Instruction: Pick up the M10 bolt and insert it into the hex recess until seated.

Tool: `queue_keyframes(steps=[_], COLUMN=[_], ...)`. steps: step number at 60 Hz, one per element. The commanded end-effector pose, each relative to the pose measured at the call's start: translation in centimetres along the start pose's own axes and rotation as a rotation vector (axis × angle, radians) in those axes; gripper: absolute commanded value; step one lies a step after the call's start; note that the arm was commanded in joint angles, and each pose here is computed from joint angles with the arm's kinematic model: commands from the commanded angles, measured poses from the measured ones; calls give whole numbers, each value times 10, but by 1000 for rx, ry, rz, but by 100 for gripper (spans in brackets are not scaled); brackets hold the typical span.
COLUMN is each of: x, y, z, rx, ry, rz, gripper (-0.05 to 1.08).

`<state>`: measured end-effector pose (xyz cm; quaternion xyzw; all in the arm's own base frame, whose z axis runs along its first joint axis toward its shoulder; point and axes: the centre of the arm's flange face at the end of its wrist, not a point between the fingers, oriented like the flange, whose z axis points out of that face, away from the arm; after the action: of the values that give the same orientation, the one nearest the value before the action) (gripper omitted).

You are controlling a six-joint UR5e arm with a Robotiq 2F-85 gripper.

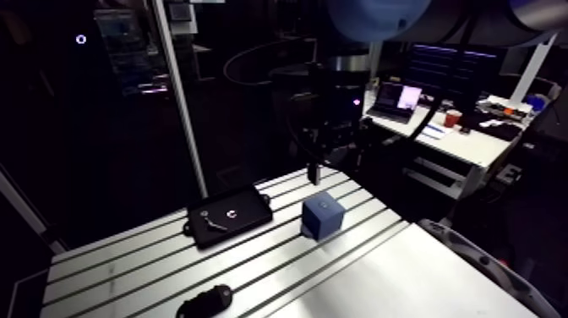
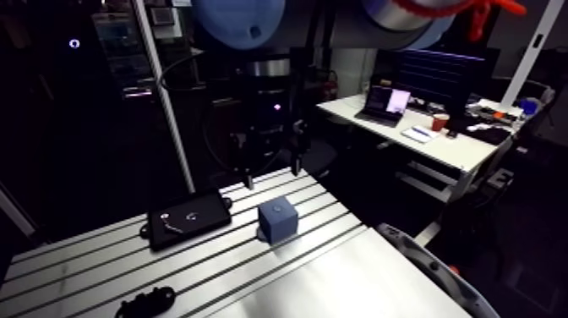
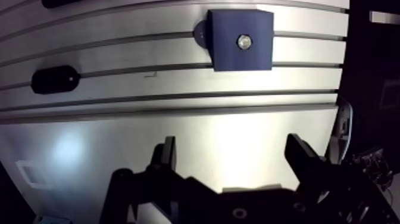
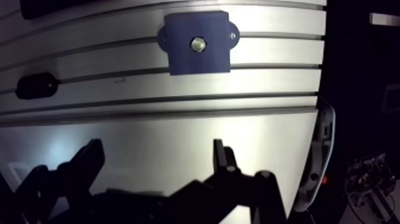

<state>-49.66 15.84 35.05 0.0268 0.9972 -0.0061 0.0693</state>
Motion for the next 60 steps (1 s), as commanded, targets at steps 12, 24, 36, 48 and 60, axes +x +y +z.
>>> queue_keyframes(steps=[12,24,36,48,60], x=[3,10,12,9,4], y=[-82,-128,-162,-176,-185], z=[-69,-105,-133,-139,-142], rx=[-22,-66,-80,-66,-59], ry=[-13,43,103,90,98], rz=[21,-29,-86,-94,-106], gripper=[1,1,1,1,1])
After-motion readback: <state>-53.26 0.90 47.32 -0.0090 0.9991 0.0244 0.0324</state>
